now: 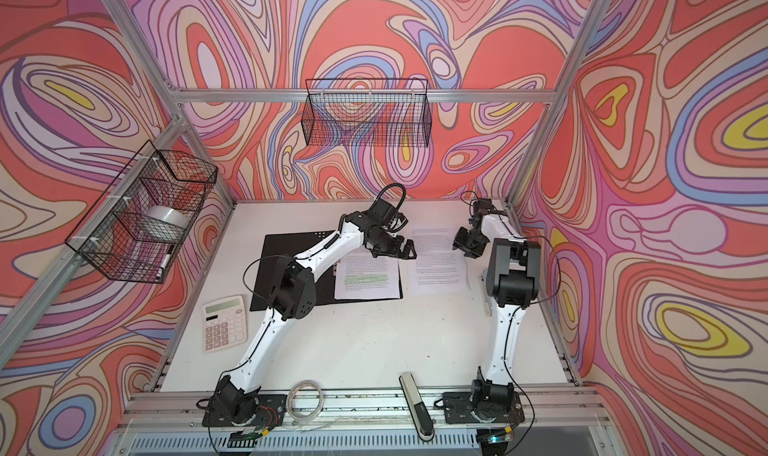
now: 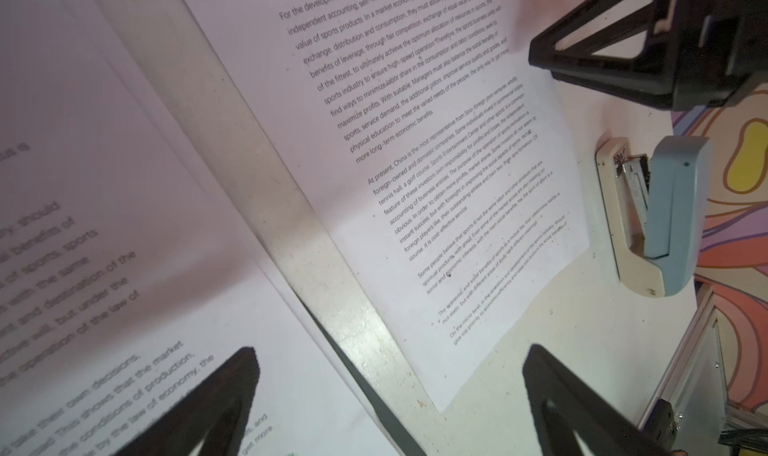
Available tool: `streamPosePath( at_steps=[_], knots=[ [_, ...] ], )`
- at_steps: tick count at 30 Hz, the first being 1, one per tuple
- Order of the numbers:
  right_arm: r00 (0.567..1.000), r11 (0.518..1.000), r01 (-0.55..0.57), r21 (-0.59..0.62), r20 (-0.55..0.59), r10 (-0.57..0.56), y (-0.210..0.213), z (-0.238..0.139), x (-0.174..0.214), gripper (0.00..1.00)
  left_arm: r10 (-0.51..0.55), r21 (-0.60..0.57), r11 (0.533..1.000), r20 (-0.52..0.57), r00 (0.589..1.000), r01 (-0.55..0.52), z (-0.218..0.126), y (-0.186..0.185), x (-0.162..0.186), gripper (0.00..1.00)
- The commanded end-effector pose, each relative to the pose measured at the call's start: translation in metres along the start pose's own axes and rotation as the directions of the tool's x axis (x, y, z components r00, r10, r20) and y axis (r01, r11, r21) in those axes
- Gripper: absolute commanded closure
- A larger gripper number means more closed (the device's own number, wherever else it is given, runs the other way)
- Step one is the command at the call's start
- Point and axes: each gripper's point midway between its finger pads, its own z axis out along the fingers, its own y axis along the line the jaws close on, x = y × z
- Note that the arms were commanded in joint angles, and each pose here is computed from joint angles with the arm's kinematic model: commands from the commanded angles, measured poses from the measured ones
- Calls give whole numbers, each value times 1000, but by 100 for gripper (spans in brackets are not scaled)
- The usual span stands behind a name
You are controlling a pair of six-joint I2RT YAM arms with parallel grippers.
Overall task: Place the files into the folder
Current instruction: 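Pinch the loose sheet's edge with the right gripper and lift it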
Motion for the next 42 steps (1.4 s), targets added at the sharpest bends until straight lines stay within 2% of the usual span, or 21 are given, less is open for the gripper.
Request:
streamPosePath(
  at_steps=[1,6,11,15,22,29,35,42],
  knots=[
    [998,1000,-11,-22,-69,9,-2,3,19,51,-37,13,999,-40,999,37,12,-2,8,0],
    [996,999,-11,-52,-87,6,3,-3,25,51,-54,45,997,-53,997,57,25,-4,10,0],
    [993,990,-26,-135,-114,10,19,-7,29,52,-70,73,995,-63,996,75,32,-6,11,0],
    [991,980,-27,-195,-135,0,29,-11,33,52,-73,91,993,-68,995,79,34,-8,12,0],
    [988,973,-15,-229,-150,-20,35,-21,40,53,-73,87,993,-74,995,79,36,-7,14,0],
    [988,942,-13,-334,-151,-40,54,-37,46,53,-70,94,993,-66,995,76,32,-9,11,0],
    [987,934,19,-358,-145,-76,59,-47,47,54,-55,105,993,-51,997,60,26,-14,7,0],
    [986,942,22,-336,-151,-77,56,-39,42,55,-47,111,992,-43,998,52,18,-19,4,0]
  ],
)
